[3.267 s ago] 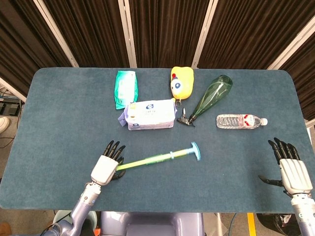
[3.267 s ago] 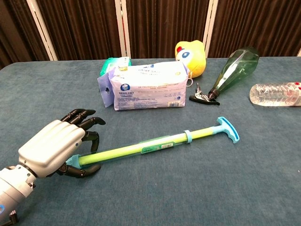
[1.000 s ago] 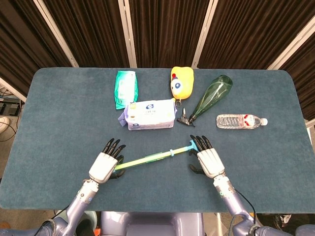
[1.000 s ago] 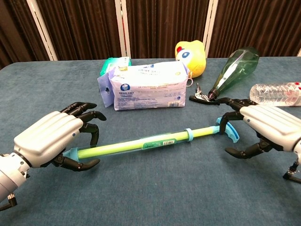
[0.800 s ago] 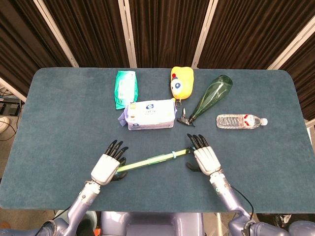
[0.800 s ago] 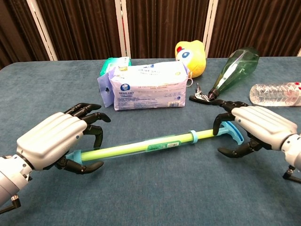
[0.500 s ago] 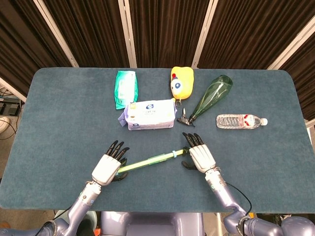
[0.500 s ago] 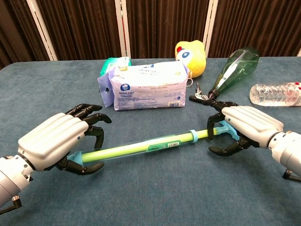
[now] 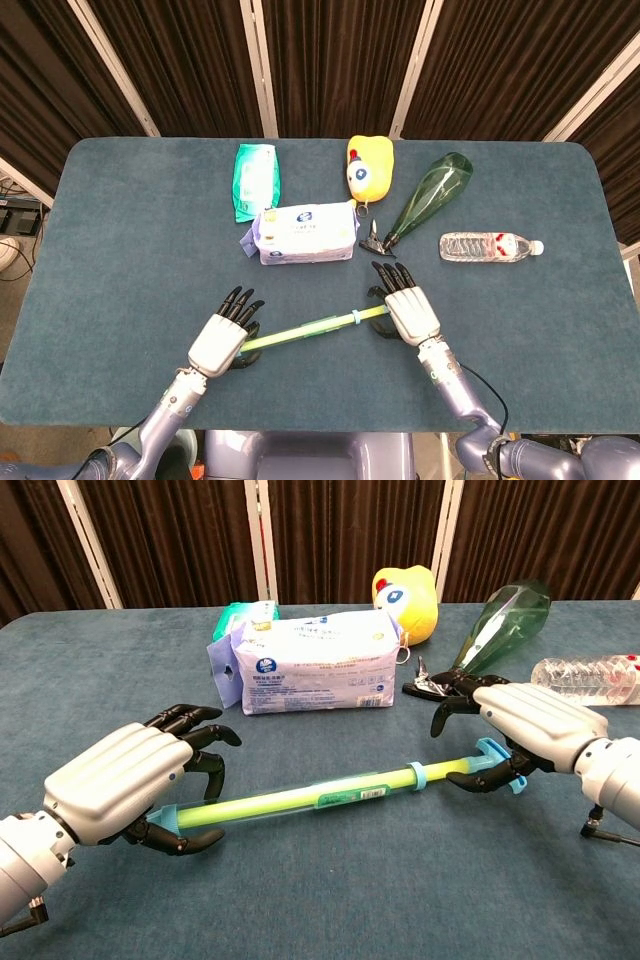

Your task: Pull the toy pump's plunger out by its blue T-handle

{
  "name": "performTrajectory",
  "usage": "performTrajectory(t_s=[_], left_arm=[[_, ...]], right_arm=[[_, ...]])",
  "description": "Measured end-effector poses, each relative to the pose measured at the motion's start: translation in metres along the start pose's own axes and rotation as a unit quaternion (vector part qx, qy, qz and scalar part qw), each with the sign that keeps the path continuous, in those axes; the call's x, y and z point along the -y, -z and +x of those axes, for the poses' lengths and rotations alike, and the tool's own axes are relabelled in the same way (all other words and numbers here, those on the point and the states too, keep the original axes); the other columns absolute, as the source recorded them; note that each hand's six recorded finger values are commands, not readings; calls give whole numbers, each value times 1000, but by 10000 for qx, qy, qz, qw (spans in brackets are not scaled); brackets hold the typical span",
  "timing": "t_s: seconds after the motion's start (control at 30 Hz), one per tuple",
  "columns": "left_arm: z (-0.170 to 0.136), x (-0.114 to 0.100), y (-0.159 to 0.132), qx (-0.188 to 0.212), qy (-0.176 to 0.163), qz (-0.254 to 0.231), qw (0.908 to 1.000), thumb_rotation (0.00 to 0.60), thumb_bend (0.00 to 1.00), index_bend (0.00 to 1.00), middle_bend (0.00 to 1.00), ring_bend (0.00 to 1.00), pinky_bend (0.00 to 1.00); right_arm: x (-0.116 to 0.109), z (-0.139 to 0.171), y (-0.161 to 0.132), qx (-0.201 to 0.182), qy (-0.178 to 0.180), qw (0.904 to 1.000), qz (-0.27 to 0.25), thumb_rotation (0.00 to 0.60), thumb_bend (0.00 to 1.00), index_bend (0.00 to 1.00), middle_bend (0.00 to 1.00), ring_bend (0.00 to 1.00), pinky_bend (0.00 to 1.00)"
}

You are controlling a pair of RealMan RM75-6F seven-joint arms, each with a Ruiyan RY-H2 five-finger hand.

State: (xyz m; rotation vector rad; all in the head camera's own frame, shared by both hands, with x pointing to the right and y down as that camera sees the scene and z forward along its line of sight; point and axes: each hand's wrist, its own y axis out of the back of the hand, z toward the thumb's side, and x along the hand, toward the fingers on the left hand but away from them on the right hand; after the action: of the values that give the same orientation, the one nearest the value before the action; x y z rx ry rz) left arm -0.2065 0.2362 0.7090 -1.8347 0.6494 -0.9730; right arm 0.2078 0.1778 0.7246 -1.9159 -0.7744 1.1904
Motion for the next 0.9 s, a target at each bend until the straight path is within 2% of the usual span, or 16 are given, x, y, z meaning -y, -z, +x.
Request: performTrajectory(t_s=[0.3,0.37,0.5,0.6,0.7,0.9], left_arm=[[1,-2,-2,22,-38,29,10000,600,438,629,166,17,0],[2,-2,-2,31,-39,41,10000,600,438,629,166,17,0],[2,-2,-1,32,-26,56,10000,600,437,629,166,17,0],[2,-2,-1,34,-28,55,10000,600,438,629,166,17,0],[3,-3,-1,37,-39,58,10000,600,438,629,166,18,0],[2,-6,-1,37,-91,59,9999,600,424,630,166,17,0]], right_arm=[[13,-3,7,88,-200,9998,17,600,343,345,0,0,0],[16,-3,10,122,-247,9996,11,600,343,381,0,0,0],[22,-3,15,184,-332,9993,-12,600,349,524,4,0,0],[23,-4,18,209,-334,9992,22,600,372,652,37,0,0],[24,-5,19,228,-311,9992,65,600,399,726,68,0,0],[19,-7,24,294,-196,9992,179,600,428,766,91,0,0]])
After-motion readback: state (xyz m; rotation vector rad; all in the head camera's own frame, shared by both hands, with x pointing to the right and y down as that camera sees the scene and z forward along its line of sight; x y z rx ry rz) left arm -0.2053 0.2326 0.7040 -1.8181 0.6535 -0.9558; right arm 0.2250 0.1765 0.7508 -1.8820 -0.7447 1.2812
